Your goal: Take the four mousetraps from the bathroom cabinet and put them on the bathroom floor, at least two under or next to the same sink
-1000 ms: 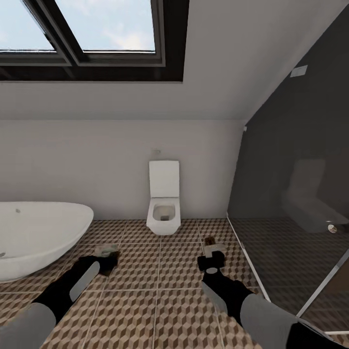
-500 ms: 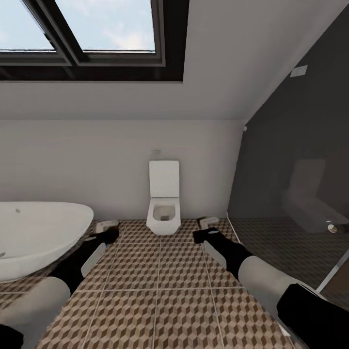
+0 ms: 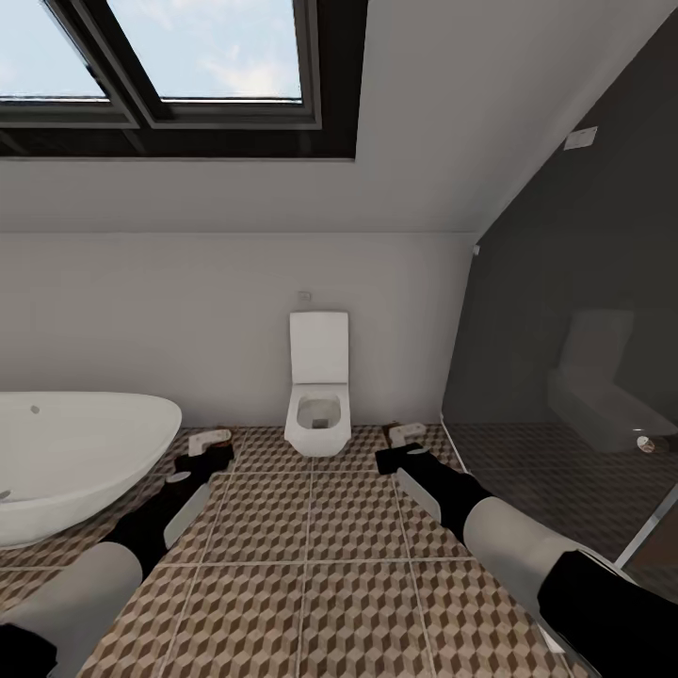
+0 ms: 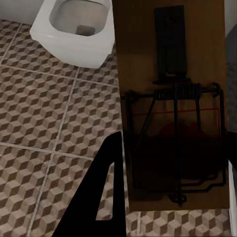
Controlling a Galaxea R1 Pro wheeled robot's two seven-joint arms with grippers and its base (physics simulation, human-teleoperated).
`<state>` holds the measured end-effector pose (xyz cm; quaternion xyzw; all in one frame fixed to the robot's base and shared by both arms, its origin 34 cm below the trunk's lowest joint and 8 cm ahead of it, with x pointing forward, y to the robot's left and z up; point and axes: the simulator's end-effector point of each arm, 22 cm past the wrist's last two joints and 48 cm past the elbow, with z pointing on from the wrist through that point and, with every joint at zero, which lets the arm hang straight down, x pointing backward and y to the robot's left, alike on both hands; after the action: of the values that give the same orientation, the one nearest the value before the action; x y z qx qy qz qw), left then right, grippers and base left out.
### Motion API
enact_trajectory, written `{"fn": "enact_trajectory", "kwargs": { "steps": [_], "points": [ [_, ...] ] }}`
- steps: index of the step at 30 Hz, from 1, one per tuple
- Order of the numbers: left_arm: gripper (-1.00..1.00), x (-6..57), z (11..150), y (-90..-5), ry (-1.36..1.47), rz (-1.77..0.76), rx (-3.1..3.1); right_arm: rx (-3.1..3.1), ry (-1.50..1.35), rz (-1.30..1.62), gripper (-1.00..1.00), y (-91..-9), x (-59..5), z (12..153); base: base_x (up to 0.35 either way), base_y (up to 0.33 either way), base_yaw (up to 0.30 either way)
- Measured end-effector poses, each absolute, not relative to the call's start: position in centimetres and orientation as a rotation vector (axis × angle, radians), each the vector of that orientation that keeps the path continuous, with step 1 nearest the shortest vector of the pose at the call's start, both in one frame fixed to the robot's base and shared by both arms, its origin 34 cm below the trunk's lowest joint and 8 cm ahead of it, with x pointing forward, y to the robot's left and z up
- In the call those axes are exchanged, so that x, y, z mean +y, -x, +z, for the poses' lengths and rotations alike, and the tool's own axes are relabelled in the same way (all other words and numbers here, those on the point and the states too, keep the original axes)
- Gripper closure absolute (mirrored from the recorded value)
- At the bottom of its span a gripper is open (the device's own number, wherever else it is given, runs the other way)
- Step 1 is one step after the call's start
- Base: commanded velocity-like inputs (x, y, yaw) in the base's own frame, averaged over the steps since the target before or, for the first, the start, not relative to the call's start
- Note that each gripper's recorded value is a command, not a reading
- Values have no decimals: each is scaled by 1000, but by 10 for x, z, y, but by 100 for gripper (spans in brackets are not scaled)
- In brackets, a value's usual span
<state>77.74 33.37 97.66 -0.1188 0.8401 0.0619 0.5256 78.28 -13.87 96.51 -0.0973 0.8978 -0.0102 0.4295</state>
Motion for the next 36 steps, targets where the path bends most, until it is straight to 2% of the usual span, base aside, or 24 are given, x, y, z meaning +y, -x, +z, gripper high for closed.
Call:
{"fn": "enact_trajectory", "kwargs": {
  "steps": [36],
  "points": [
    [100, 301, 934, -771, 231, 141, 2080, 2210, 210, -60, 100, -796, -164, 957, 0, 0, 0]
  ]
}}
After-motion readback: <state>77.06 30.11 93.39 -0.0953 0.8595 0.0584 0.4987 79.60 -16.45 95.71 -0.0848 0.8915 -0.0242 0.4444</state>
